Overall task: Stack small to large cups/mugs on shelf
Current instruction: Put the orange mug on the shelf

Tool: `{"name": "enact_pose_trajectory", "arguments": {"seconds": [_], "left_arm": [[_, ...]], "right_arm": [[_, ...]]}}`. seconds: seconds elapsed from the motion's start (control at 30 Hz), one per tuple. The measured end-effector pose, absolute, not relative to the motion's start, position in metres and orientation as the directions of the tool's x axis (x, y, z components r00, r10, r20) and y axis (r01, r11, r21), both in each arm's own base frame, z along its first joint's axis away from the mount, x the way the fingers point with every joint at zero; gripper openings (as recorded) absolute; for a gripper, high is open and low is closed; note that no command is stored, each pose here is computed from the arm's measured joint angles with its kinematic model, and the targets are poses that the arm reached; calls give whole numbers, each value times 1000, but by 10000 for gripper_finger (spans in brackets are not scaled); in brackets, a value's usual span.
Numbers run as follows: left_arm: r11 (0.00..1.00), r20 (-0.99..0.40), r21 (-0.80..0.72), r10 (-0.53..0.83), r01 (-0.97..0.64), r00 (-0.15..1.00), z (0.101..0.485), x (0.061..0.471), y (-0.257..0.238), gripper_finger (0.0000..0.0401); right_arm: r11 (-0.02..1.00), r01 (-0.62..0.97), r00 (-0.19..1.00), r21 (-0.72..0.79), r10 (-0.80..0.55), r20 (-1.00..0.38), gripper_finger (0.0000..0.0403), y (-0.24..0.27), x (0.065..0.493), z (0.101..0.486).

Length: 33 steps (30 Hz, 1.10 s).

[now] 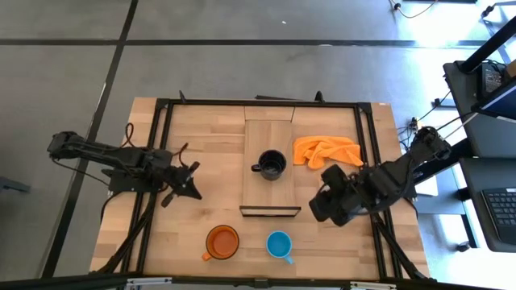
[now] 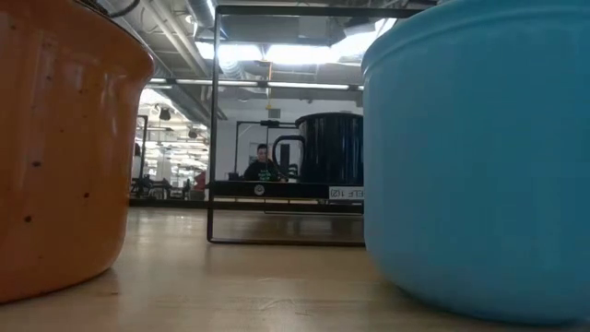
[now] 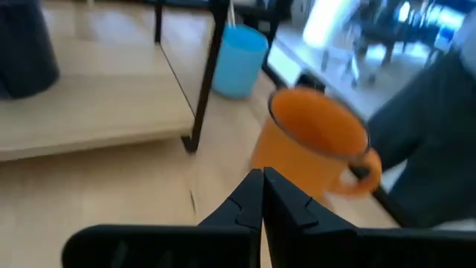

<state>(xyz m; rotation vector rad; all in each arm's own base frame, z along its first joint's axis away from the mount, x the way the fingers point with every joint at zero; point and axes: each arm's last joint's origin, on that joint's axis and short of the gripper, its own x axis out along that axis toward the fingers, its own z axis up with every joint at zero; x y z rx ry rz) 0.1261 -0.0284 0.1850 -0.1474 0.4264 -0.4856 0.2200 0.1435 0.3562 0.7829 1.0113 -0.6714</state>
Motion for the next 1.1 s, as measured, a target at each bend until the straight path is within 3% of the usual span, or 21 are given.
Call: {"name": "enact_pose_trajectory", "arguments": {"seconds": [0.23, 0.6, 0.73, 0.9, 1.1], "left_arm": [[878, -419, -232, -478, 418, 772, 191, 128, -32, 1], [832, -471, -497, -498, 247, 728, 200, 137, -46, 2], [892, -564, -396, -425, 219, 708, 211, 145, -55, 1], [910, -568, -232, -413, 343, 712, 229, 157, -68, 1], [859, -551, -392, -505, 329, 664, 246, 169, -79, 1]], "right_arm": [[518, 829, 292, 208, -85, -953, 127, 177, 228, 330], [401, 896, 246, 191, -92, -965, 145, 223, 235, 292], [352, 918, 233, 184, -103, -967, 164, 230, 234, 285], [326, 929, 223, 176, -113, -968, 204, 235, 239, 276], [327, 928, 230, 180, -121, -966, 244, 238, 242, 271]]}}
